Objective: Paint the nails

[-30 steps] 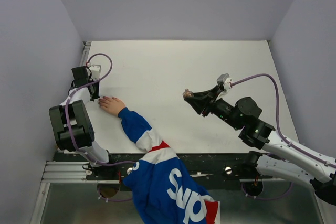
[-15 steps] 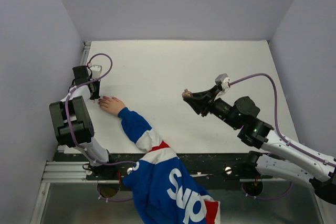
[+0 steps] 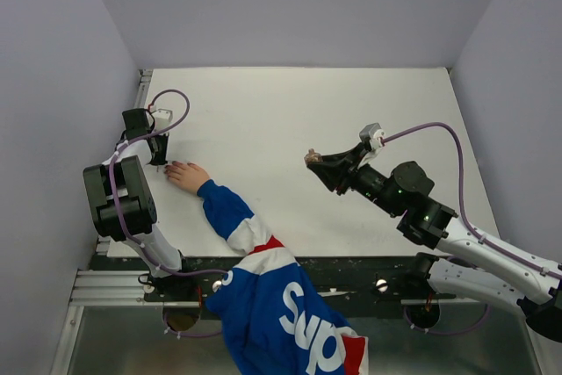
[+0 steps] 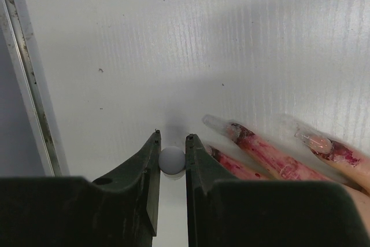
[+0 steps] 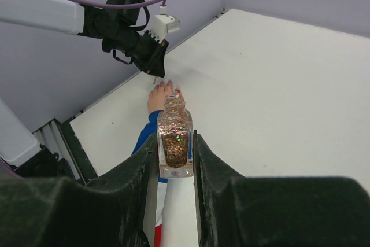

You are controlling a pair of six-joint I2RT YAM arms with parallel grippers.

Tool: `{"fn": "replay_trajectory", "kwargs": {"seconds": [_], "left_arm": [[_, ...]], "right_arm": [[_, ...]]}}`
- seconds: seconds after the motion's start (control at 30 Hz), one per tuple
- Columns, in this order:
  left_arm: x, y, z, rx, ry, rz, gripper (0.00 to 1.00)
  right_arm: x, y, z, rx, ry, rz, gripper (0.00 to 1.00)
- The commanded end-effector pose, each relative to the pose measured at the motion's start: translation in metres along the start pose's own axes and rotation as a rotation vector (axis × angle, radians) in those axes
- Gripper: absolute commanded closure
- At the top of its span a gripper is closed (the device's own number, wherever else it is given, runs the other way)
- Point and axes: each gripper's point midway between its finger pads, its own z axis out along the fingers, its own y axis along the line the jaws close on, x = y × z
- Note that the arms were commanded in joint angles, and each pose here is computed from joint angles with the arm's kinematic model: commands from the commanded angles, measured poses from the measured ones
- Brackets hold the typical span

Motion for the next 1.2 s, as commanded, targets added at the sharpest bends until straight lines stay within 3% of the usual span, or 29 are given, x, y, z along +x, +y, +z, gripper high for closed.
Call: {"fn": "replay_trajectory", "kwargs": {"seconds": [0.0,0.27,0.83,1.17], "left_arm": [[-0.010,0.000,-0.007,0.018,-0.049,0.028,1.00],[-0.012,-0.007,-0.014,0.037,-0.077,0.029,1.00],[-0.005,-0.025,-0.020,0.134,-0.020,-0.002,1.00],[-0.009,-0.024,-0.019,0.104,-0.017,0.024,1.00]], "right_arm": [[-0.004,-0.002,0.001,0.017,-0.009,-0.003,0.99],[-0.005,-0.001,0.000,0.009,-0.013,-0.006,0.99],[-0.011,-0.003,-0.011,0.021,-0.043,-0.007,0.99],[-0.012,-0.004,-0.017,0.028,-0.053,0.001,0.99]]}}
